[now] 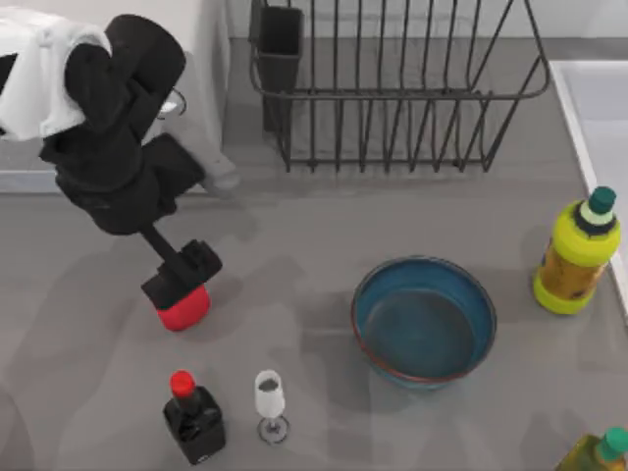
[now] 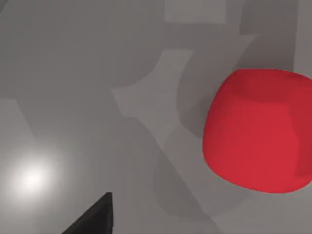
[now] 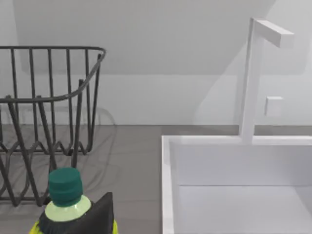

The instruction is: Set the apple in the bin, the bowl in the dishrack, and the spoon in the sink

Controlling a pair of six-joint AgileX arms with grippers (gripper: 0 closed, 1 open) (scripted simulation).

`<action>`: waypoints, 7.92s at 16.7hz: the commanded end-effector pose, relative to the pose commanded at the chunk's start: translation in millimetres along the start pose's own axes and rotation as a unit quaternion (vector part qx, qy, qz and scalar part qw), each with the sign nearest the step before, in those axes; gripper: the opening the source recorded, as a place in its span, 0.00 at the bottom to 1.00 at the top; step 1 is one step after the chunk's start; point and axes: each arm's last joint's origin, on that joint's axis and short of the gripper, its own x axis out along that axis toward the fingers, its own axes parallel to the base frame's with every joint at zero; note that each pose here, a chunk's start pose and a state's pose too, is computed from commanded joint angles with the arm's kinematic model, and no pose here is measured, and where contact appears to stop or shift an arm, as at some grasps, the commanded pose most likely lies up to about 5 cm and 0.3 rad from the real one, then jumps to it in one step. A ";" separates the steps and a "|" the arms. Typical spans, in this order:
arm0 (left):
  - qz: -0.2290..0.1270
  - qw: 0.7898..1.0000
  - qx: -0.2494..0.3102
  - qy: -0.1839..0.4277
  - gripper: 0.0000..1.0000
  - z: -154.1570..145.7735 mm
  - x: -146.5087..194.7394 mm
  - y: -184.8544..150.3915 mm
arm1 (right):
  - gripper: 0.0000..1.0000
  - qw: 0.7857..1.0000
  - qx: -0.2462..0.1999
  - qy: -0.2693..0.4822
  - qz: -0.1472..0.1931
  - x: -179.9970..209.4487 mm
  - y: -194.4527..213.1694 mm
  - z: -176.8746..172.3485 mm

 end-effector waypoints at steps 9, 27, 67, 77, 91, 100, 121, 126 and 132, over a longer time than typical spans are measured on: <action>-0.031 0.997 0.038 0.055 1.00 20.7 22.4 0.1 | 1.00 1.000 0.000 0.000 0.000 0.0 0.0 0.0; -0.032 0.997 0.041 0.056 0.62 14.0 92.0 -5.3 | 1.00 1.000 0.000 0.000 0.000 0.0 0.0 0.0; -0.037 0.989 0.137 0.028 0.00 -2.0 -45.6 15.9 | 1.00 1.000 0.000 0.000 0.000 0.0 0.0 0.0; -0.042 0.840 0.540 0.017 0.00 -104.2 -101.0 39.6 | 1.00 1.000 0.000 0.000 0.000 0.0 0.0 0.0; -0.082 0.487 0.868 0.057 0.00 -207.5 -104.0 37.3 | 1.00 1.000 0.000 0.000 0.000 0.0 0.0 0.0; -0.091 0.421 0.900 0.072 0.00 -220.7 -100.4 38.7 | 1.00 1.000 0.000 0.000 0.000 0.0 0.0 0.0; -0.091 0.421 0.900 0.072 0.30 -233.5 -31.7 42.2 | 1.00 1.000 0.000 0.000 0.000 0.0 0.0 0.0; -0.091 0.421 0.900 0.072 0.68 -233.5 -31.7 42.2 | 1.00 1.000 0.000 0.000 0.000 0.0 0.0 0.0; -0.091 0.421 0.900 0.072 1.00 -233.5 -31.7 42.2 | 1.00 1.000 0.000 0.000 0.000 0.0 0.0 0.0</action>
